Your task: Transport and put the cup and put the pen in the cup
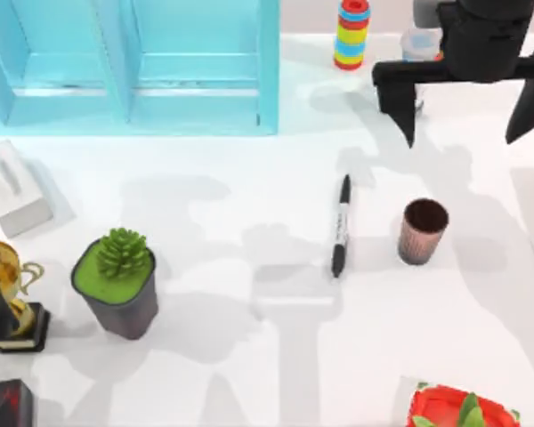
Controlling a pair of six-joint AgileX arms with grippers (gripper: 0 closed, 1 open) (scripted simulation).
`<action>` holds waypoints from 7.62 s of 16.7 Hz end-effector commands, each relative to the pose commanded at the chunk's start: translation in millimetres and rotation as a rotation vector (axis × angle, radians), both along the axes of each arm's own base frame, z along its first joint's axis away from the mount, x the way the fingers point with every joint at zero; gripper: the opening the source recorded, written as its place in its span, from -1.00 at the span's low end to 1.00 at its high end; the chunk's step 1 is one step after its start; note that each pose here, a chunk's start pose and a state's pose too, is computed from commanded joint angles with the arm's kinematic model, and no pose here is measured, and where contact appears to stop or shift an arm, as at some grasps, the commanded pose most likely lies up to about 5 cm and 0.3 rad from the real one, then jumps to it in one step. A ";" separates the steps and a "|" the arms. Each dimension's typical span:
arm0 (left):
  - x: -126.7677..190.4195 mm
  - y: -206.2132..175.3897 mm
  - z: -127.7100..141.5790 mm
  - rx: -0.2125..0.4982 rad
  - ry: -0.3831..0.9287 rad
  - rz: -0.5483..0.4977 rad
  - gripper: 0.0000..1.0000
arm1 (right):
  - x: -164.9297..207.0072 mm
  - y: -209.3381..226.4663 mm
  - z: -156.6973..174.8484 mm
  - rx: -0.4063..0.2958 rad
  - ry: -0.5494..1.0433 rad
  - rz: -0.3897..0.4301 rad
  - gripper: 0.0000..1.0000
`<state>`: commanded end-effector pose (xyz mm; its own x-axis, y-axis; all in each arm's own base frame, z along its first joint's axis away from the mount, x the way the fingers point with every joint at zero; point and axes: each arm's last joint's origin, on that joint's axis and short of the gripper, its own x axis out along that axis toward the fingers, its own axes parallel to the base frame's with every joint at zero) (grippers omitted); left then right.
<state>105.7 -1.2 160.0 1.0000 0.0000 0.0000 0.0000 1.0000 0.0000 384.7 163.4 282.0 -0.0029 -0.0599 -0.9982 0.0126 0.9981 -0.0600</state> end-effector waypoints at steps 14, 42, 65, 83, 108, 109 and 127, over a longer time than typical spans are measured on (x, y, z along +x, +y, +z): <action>0.0 0.0 0.0 0.000 0.000 0.000 1.00 | -5.9 12.7 34.2 -0.013 -0.008 -0.016 1.00; 0.0 0.0 0.0 0.000 0.000 0.000 1.00 | 30.0 131.6 -146.8 -0.130 0.018 -0.152 1.00; 0.0 0.0 0.0 0.000 0.000 0.000 1.00 | 18.0 106.4 -197.9 -0.129 0.018 -0.153 1.00; 0.0 0.0 0.0 0.000 0.000 0.000 1.00 | 18.0 106.4 -197.9 -0.129 0.018 -0.153 -1.00; 0.0 0.0 0.0 0.000 0.000 0.000 1.00 | -52.9 121.3 -88.4 -0.039 -0.041 -0.169 -1.00; 0.0 0.0 0.0 0.000 0.000 0.000 1.00 | -57.0 120.9 -83.7 -0.036 -0.044 -0.170 -1.00; 0.0 0.0 0.0 0.000 0.000 0.000 1.00 | -93.2 146.3 -81.3 0.045 -0.309 0.058 -1.00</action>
